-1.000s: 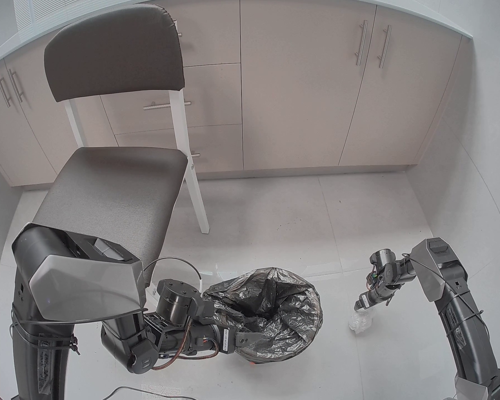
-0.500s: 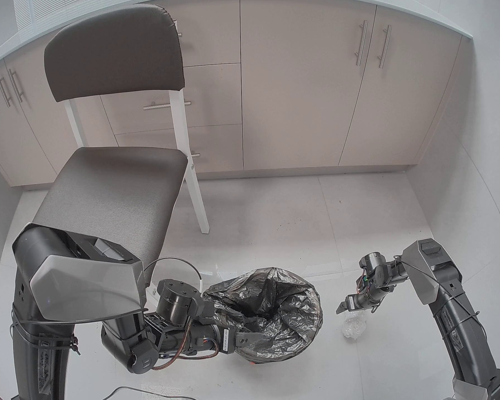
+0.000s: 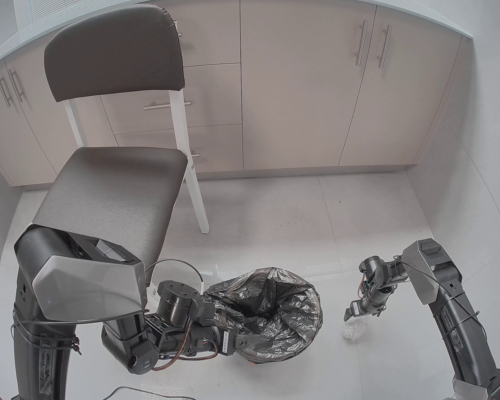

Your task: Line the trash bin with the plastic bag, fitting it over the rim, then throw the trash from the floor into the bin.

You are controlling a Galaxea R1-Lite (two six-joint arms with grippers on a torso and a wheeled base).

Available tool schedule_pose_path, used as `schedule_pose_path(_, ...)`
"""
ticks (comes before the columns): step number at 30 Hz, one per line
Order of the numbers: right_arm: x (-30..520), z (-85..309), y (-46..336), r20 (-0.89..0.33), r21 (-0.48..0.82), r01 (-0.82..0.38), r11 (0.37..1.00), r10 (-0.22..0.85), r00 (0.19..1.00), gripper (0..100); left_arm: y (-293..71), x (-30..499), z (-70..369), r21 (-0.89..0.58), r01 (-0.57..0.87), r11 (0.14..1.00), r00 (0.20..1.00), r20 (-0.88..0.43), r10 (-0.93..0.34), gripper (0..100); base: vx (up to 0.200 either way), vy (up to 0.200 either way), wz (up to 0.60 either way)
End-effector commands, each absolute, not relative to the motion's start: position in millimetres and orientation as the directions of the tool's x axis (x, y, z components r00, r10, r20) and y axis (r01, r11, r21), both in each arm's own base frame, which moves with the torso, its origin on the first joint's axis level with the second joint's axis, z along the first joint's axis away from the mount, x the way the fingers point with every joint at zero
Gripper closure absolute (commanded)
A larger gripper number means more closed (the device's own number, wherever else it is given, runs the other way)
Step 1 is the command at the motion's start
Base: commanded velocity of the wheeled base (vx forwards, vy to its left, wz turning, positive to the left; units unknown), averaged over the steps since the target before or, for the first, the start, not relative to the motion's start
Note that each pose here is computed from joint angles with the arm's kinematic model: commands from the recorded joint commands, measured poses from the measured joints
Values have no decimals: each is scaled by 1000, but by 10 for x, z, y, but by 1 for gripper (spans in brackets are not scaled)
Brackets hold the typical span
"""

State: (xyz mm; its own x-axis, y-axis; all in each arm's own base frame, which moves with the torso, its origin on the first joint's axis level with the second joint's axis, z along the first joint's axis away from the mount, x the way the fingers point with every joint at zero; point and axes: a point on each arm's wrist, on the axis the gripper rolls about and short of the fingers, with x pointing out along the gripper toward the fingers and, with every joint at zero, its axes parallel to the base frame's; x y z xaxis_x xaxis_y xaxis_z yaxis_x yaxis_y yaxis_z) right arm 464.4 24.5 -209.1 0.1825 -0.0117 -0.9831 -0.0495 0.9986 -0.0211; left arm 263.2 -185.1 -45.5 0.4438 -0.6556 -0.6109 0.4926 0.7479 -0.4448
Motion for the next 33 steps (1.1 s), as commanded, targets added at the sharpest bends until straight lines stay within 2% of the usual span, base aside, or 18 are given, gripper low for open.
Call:
schedule_pose_path(1,4607,-2104,262,-989,3,-56,998,11,148,0,-1850,2631,-463,-444,492,749,443,-613,-655,0,0,0,0)
schedule_pose_path(6,4542,-2111,275,-995,44,-62,997,49,83,0,-1850,2631,-463,-445,493,748,442,-612,-656,0,0,0,0)
schedule_pose_path(13,4529,-2112,286,-995,64,-64,996,69,69,0,-1850,2631,-463,-445,493,748,442,-612,-656,0,0,0,0)
schedule_pose_path(19,4533,-2111,288,-994,75,-65,995,80,73,0,-1850,2631,-463,-444,492,749,443,-613,-655,0,0,0,0)
schedule_pose_path(28,4619,-2101,291,-985,61,-76,995,72,157,0,-1850,2631,-463,-444,492,749,443,-613,-655,0,0,0,0)
schedule_pose_path(33,4601,-2104,280,-989,19,-75,997,30,142,0,-1850,2631,-463,-444,492,749,443,-613,-655,0,0,0,0)
